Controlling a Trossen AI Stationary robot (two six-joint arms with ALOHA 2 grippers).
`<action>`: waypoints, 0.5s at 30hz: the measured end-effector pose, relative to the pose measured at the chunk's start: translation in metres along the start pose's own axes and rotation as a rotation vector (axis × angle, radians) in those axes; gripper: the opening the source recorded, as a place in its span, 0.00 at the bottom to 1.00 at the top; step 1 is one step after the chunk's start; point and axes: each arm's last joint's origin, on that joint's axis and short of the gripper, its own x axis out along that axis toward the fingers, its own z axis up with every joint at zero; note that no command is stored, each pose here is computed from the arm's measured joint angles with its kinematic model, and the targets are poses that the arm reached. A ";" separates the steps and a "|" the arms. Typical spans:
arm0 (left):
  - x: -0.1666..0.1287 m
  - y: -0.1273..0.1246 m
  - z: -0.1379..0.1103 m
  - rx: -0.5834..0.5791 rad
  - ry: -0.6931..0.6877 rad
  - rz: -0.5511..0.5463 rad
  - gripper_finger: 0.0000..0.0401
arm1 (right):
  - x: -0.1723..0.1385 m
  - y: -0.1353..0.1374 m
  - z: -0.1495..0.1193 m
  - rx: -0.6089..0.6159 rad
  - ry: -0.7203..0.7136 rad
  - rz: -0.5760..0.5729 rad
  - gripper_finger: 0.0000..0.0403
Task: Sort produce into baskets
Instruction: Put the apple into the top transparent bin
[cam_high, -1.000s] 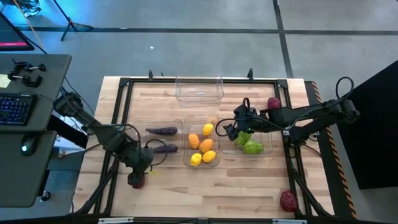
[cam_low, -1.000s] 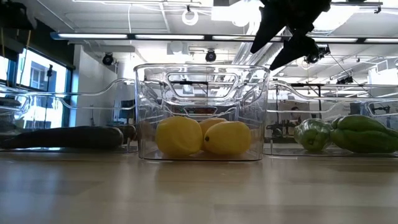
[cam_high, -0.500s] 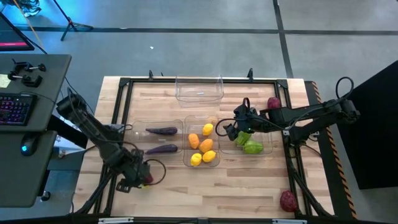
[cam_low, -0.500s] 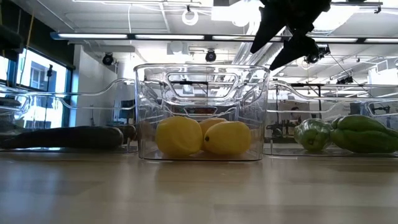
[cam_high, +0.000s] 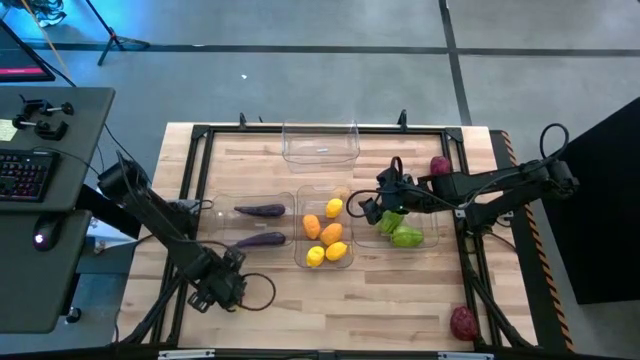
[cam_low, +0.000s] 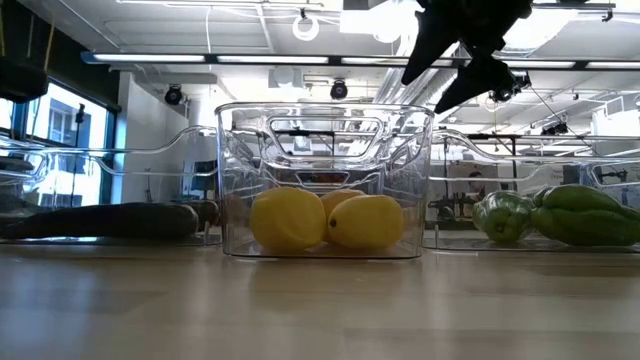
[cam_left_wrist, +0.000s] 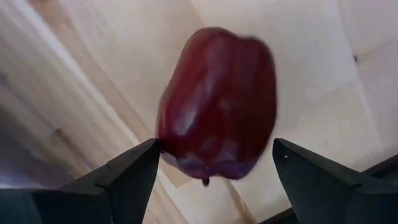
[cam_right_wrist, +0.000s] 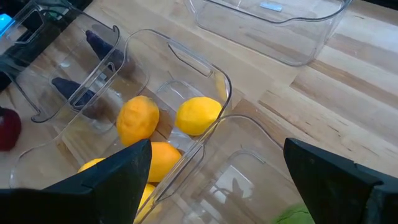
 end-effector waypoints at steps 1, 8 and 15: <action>0.005 -0.001 0.002 0.009 0.009 0.002 0.75 | 0.000 0.000 0.000 0.005 0.000 0.000 0.88; 0.027 -0.003 0.012 0.021 0.083 0.003 0.75 | 0.000 0.000 0.000 0.034 -0.001 0.000 0.88; 0.034 -0.004 0.019 0.005 0.038 0.002 0.75 | 0.001 0.000 0.000 0.046 0.001 -0.002 0.88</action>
